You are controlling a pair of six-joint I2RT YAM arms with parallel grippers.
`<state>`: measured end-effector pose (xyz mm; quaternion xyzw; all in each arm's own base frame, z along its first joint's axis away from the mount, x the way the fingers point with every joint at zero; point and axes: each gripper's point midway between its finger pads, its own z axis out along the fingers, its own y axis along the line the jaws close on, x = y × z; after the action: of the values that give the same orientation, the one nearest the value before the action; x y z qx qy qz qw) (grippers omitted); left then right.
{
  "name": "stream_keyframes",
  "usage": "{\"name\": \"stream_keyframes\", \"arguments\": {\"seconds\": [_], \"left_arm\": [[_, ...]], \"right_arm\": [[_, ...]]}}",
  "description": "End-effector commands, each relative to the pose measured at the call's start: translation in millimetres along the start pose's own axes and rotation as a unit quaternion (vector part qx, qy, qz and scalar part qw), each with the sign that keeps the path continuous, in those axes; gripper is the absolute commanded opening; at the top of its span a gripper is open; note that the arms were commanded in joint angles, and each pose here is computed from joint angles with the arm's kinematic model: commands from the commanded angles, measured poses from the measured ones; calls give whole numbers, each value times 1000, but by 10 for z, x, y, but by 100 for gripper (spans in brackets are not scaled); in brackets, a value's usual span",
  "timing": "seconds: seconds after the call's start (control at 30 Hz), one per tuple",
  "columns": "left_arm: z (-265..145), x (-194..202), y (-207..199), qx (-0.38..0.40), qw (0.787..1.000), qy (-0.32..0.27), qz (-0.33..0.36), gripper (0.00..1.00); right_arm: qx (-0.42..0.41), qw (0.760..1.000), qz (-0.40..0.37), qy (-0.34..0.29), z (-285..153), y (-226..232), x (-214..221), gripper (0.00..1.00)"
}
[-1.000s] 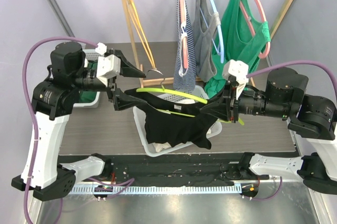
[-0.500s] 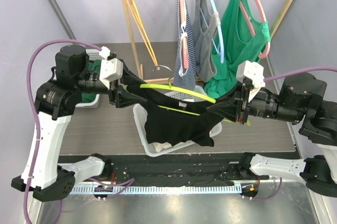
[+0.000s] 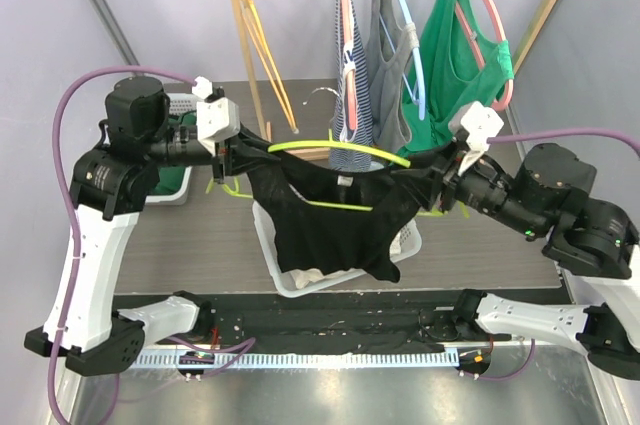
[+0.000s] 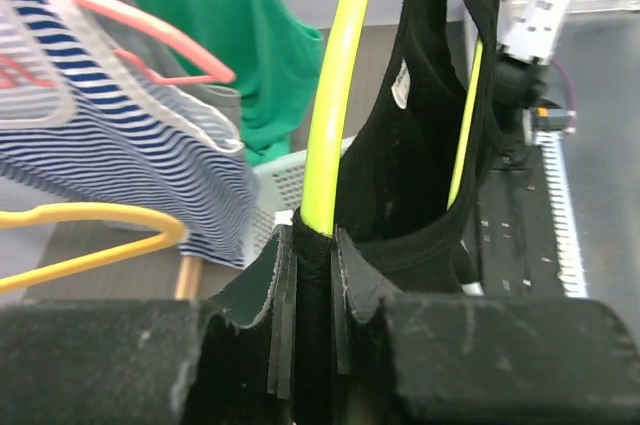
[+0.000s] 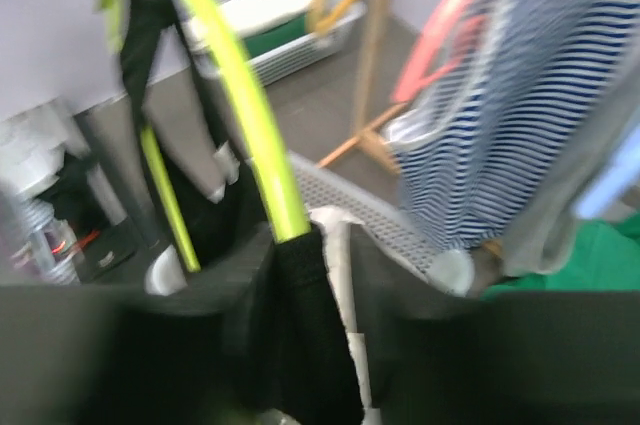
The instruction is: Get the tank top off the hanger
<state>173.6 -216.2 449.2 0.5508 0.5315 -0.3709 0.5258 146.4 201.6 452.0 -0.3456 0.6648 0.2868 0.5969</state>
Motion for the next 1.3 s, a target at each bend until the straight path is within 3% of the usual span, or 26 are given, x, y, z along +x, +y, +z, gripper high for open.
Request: {"name": "stream_keyframes", "arguments": {"seconds": [0.0, 0.13, 0.17, 0.23, 0.37, 0.53, 0.7, 0.87, 1.03, 1.27], "left_arm": [[-28, -291, 289, -59, 995, -24, 75, 0], [-18, -323, 396, -77, 988, -16, 134, 0], [-9, -321, 422, -79, 986, -13, 148, 0], [-19, -315, 494, -97, 980, -3, 174, 0], [-74, -371, 709, -143, 955, 18, 259, 0], [-184, -537, 880, -203, 939, 14, 279, 0], [-269, -724, 932, -252, 944, -30, 212, 0], [-288, -759, 794, -243, 953, -54, 171, 0], [-292, -704, 625, -221, 961, -57, 155, 0], [-310, -670, 476, -200, 966, -51, 156, 0]], "right_arm": [[156, 985, 21, -69, 94, -529, -294, 55], [175, 981, 28, -74, 47, -595, -297, 81], [174, 981, 31, -79, 12, -592, -310, 92], [175, 980, 37, -88, -57, -599, -354, 99], [189, 972, 66, -125, -287, -656, -470, 100], [175, 959, 124, -186, -512, -623, -459, 100], [120, 964, 155, -179, -349, -414, -270, 98], [87, 959, 179, -202, -229, -298, -254, 92], [88, 954, 179, -225, -138, -311, -419, 83], [100, 948, 170, -248, -94, -369, -651, 81]]}}
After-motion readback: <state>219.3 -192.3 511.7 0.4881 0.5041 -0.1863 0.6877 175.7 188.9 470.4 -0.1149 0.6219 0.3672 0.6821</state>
